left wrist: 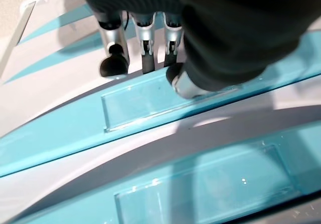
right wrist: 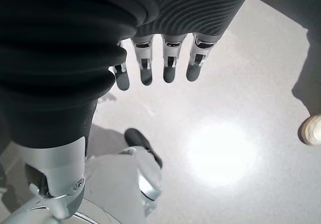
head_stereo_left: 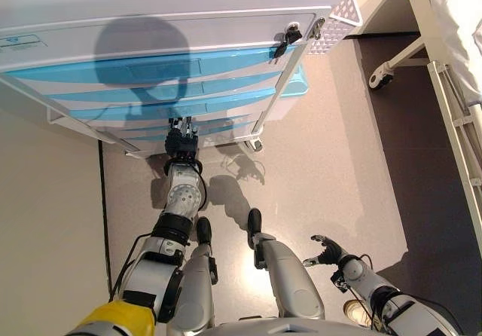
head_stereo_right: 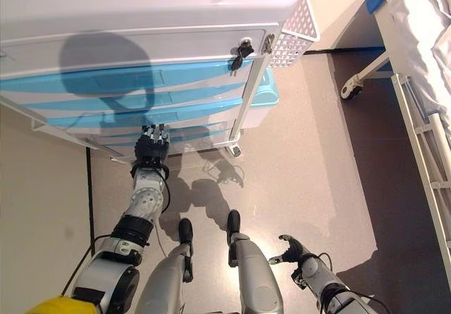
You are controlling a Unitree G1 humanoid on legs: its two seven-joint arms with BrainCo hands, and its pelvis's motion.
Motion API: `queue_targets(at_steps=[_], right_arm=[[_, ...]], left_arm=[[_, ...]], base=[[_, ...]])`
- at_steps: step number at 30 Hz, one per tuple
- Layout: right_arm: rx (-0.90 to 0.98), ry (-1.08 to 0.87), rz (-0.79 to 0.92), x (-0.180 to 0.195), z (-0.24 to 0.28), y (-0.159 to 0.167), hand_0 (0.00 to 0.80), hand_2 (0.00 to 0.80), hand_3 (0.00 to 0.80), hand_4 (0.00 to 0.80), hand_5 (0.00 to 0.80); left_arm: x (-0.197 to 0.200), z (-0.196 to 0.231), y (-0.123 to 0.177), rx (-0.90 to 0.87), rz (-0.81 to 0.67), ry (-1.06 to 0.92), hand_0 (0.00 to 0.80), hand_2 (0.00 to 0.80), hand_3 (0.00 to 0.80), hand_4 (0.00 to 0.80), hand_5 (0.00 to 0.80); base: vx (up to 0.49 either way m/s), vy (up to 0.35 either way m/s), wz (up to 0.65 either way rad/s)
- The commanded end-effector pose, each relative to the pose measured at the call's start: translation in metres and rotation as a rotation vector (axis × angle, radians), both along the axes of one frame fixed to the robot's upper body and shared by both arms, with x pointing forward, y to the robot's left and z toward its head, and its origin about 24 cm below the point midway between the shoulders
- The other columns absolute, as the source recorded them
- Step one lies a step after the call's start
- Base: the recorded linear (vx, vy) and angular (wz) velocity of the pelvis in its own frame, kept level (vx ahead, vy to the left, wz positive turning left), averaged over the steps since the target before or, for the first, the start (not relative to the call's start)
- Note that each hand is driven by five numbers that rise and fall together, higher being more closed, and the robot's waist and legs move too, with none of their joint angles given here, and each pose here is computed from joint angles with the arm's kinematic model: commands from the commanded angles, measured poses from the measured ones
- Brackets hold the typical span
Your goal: Open the drawer and pick up the medicine
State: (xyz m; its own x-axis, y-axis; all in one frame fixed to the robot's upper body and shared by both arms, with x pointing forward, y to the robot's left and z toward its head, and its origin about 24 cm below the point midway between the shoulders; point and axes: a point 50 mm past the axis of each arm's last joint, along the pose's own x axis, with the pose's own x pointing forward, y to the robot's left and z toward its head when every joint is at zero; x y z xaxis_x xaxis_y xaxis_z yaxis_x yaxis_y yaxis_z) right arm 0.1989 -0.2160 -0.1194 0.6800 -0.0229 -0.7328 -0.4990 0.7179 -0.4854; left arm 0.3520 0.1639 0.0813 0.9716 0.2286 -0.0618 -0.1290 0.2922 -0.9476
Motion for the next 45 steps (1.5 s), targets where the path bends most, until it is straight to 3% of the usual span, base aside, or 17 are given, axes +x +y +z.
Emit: queue_targets(at_steps=[1, 14, 36, 45], right_arm=[[-0.055, 0.083, 0.0, -0.023, -0.011, -0.011, 0.0, 0.0, 0.0, 0.0, 0.0], [-0.058, 0.094, 0.013, -0.023, -0.013, -0.007, 0.0, 0.0, 0.0, 0.0, 0.0], [-0.109, 0.161, -0.075, -0.044, -0.018, -0.029, 0.0, 0.0, 0.0, 0.0, 0.0], [-0.15, 0.202, -0.104, -0.056, -0.02, -0.042, 0.0, 0.0, 0.0, 0.0, 0.0]], left_arm=[[-0.007, 0.119, -0.008, 0.18, -0.024, -0.637, 0.8, 0.8, 0.8, 0.8, 0.8], [-0.024, 0.098, 0.008, 0.217, -0.018, -0.618, 0.8, 0.8, 0.8, 0.8, 0.8], [-0.09, -0.028, 0.052, 0.147, 0.069, -0.23, 0.8, 0.8, 0.8, 0.8, 0.8], [-0.116, -0.039, 0.061, 0.178, 0.037, -0.198, 0.8, 0.8, 0.8, 0.8, 0.8]], base=[[0.0, 0.0, 0.0], [-0.005, -0.01, 0.05], [0.011, -0.032, 0.15], [0.03, -0.017, 0.17]])
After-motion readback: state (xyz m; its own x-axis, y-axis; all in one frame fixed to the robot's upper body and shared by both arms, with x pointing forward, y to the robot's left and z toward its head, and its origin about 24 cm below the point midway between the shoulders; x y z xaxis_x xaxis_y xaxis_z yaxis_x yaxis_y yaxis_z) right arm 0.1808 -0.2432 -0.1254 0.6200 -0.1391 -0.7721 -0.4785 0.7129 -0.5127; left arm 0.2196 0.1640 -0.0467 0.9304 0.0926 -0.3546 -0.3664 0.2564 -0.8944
